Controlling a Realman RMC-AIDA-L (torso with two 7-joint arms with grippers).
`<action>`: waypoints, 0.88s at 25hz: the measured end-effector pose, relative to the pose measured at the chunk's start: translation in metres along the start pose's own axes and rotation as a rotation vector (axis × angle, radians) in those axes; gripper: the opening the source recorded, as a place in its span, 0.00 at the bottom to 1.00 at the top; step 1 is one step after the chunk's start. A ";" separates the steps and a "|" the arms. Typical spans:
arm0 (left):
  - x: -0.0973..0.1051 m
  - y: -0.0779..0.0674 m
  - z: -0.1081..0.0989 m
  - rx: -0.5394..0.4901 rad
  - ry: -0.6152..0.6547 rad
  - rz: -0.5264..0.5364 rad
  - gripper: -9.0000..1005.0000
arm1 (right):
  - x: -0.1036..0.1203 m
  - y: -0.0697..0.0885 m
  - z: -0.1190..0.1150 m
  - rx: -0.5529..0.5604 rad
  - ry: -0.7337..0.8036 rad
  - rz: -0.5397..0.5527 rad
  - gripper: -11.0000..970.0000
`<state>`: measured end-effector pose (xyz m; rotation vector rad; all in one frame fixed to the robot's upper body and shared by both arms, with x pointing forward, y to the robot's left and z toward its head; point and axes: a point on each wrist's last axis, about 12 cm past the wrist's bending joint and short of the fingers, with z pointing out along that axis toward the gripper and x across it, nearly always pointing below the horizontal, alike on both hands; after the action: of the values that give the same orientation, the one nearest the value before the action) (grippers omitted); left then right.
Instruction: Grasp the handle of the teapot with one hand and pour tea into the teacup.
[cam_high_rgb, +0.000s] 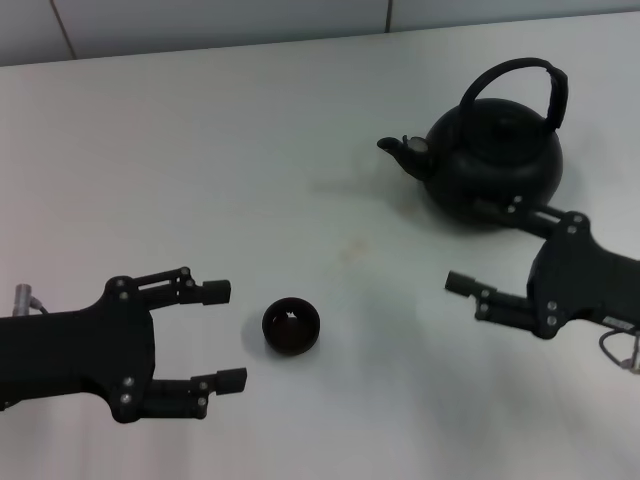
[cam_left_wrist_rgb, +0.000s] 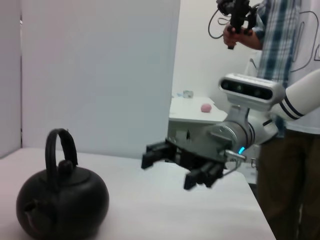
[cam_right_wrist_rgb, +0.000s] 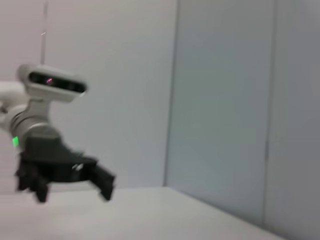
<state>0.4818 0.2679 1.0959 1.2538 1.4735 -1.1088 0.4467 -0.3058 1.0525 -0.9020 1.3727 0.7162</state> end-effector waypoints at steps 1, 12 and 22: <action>0.000 0.000 0.000 -0.002 -0.003 0.002 0.83 | 0.000 0.000 0.001 -0.015 0.007 -0.001 0.77; -0.002 0.003 0.005 -0.003 -0.013 0.009 0.83 | 0.000 0.001 0.006 -0.055 0.018 -0.007 0.77; -0.001 0.004 0.007 -0.007 -0.014 0.005 0.83 | 0.002 0.001 0.010 -0.063 0.018 0.021 0.77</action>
<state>0.4862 0.2616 1.0953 1.2424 1.4620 -1.1062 0.4509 -0.2970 1.0506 -0.9464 1.3842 0.7725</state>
